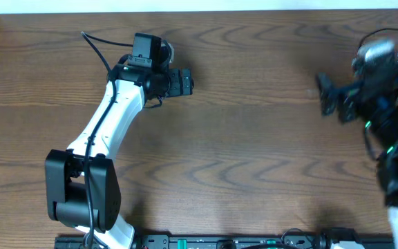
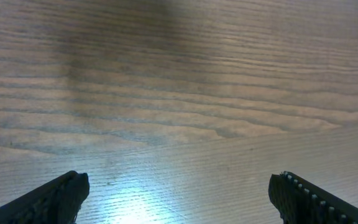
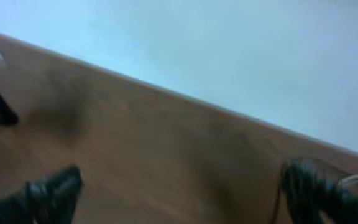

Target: Untangle cables

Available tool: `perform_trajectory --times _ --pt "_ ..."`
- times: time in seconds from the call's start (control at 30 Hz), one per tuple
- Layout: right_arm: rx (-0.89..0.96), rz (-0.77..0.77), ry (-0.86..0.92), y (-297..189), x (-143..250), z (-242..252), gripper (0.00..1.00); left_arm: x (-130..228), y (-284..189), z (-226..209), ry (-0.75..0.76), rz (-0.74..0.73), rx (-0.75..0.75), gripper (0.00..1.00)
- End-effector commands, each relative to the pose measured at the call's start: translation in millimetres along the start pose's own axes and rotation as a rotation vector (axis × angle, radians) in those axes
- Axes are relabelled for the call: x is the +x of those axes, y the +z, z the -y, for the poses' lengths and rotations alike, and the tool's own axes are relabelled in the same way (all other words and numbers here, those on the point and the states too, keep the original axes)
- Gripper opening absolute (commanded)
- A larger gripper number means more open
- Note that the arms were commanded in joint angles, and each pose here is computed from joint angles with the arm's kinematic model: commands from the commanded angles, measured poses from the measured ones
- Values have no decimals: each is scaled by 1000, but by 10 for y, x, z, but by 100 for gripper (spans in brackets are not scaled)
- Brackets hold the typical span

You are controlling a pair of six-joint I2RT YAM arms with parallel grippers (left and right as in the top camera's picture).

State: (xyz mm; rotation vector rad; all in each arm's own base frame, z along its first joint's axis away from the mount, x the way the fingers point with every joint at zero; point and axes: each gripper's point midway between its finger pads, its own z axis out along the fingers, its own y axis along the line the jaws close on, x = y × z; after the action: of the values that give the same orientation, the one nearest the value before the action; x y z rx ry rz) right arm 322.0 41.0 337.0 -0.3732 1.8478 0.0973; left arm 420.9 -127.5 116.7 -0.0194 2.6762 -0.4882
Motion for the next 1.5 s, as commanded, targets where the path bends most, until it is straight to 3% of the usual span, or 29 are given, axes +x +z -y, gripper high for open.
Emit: perform_trajectory --times 0.0,0.3,0.63,0.9,1.0,1.47 --pt "6 34 -6 -10 386 -98 99 41 59 -54 -1 -16 -18 98" --pt "52 295 -80 -173 988 -305 99 41 59 -54 0 -16 -18 98" --pt "75 395 -109 -299 1351 -416 99 40 59 -54 0 -16 -18 98" --pt "72 380 -106 -282 1552 -456 99 41 59 -54 0 -16 -18 98" --pt "78 240 -65 -193 1891 -441 99 40 59 -54 0 -16 -18 98" --pt "63 247 -2 -191 1878 -451 99 41 59 -54 0 -16 -18 98"
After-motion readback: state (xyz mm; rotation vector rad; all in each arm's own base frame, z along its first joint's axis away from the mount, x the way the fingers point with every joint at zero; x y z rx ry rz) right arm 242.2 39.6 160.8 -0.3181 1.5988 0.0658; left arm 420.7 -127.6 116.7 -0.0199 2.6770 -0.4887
